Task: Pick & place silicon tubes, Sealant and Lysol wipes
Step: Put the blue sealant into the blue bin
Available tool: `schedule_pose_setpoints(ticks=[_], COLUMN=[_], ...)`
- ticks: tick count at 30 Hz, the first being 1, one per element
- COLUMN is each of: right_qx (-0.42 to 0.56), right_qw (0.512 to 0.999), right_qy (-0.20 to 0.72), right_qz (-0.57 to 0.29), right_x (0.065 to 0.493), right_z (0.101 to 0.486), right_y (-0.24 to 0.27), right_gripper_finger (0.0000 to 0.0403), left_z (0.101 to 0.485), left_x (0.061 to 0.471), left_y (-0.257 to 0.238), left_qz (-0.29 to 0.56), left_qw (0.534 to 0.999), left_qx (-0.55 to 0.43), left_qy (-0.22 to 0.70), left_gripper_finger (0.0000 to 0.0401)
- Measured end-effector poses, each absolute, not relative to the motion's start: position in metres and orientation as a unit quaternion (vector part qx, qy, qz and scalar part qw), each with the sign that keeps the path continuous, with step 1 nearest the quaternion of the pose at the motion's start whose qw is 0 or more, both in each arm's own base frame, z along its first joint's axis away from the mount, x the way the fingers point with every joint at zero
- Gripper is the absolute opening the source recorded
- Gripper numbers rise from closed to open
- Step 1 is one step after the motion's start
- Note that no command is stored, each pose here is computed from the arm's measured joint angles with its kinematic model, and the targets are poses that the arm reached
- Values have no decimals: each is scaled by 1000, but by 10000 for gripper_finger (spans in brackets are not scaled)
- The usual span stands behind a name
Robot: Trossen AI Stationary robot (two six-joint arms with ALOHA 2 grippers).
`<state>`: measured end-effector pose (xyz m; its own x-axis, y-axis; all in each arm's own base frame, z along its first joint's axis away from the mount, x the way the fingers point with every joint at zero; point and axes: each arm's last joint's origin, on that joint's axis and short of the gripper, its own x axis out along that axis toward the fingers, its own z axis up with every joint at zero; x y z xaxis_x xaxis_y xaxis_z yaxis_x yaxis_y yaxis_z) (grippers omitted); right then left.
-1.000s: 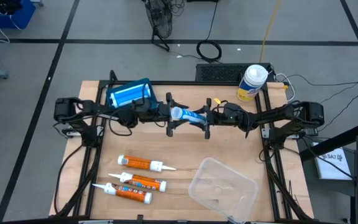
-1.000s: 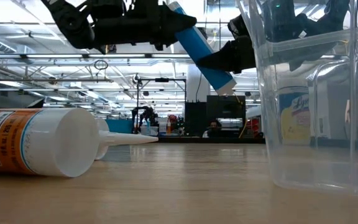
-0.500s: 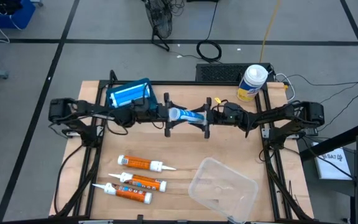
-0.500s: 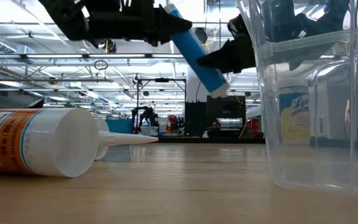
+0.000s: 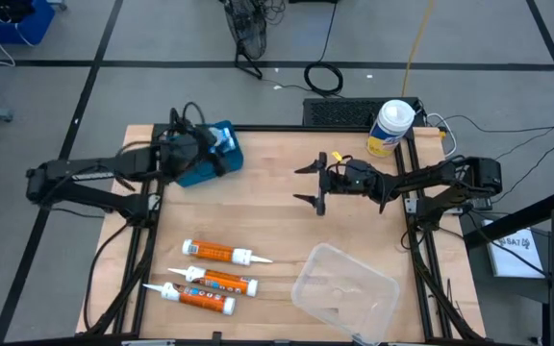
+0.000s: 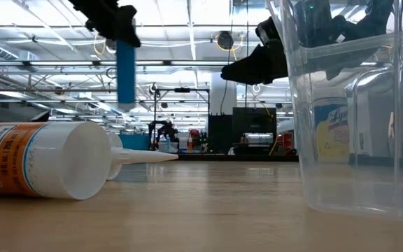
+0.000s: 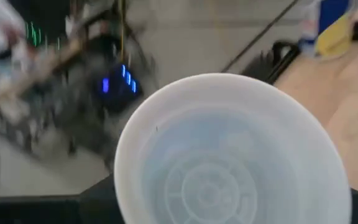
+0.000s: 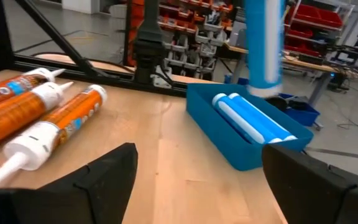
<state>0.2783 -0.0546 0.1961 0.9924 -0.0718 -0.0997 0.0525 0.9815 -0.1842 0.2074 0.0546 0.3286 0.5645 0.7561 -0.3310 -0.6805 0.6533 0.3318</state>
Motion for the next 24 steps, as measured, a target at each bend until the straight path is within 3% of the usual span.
schedule_pose_setpoints(ticks=[13, 24], right_qx=[-90, -90], right_qw=[993, 993], right_qy=[66, 65], right_qz=[-31, -31], right_x=[278, 278], right_z=[193, 193], right_y=[-55, -55], right_gripper_finger=[300, 297], left_z=[302, 271], left_x=[189, 204], left_y=[73, 93], left_qz=[474, 447], left_qw=[761, 711], left_qx=[-48, -64], left_qy=[441, 539], left_gripper_finger=[213, 213])
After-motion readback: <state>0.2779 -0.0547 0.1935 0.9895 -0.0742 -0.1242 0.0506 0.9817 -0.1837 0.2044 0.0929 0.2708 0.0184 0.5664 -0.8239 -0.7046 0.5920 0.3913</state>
